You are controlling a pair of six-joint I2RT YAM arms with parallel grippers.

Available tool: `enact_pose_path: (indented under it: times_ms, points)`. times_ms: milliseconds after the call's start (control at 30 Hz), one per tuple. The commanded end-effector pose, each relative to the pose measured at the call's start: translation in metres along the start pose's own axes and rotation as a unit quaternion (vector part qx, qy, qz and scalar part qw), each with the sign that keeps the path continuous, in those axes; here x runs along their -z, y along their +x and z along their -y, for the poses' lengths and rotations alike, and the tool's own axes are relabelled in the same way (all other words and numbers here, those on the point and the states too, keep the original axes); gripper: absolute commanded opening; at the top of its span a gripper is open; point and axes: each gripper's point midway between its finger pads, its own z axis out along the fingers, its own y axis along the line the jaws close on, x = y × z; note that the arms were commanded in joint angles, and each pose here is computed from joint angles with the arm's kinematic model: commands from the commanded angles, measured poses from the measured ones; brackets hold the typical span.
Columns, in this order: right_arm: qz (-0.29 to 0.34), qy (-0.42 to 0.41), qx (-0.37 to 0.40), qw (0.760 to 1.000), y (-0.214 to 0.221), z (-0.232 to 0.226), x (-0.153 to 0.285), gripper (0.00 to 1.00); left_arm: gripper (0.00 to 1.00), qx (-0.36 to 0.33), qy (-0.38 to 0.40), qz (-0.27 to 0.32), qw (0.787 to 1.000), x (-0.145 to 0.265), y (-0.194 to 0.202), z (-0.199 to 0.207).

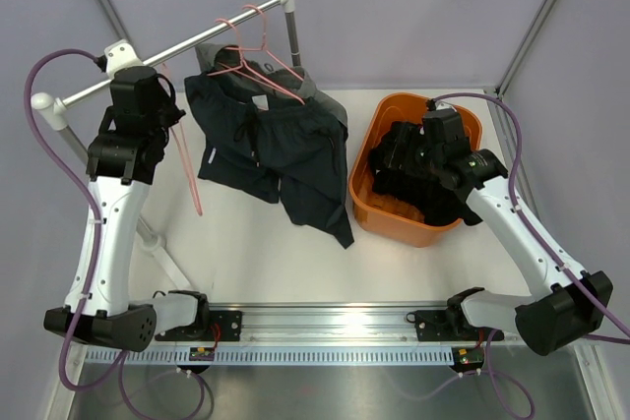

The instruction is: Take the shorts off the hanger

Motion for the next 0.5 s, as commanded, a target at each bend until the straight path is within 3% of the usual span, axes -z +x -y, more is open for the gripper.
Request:
enact_pose_path:
  times_ms: [0,67,267,467]
  points:
    - [0.019,-0.019,0.007,1.000,-0.008,-0.007,0.008,0.71,0.17,0.008,0.008,0.014,1.000,0.014,-0.009,-0.006]
    - [0.020,-0.018,0.007,1.000,-0.008,-0.007,0.008,0.71,0.29,0.008,0.002,0.022,1.000,0.021,-0.015,-0.011]
    - [0.023,-0.018,0.008,1.000,-0.010,-0.007,0.010,0.71,0.48,0.022,0.016,0.041,0.999,0.045,-0.022,-0.017]
    - [0.026,-0.018,0.009,0.999,-0.011,-0.007,0.013,0.71,0.52,0.030,0.035,0.057,0.997,0.070,-0.025,-0.024]
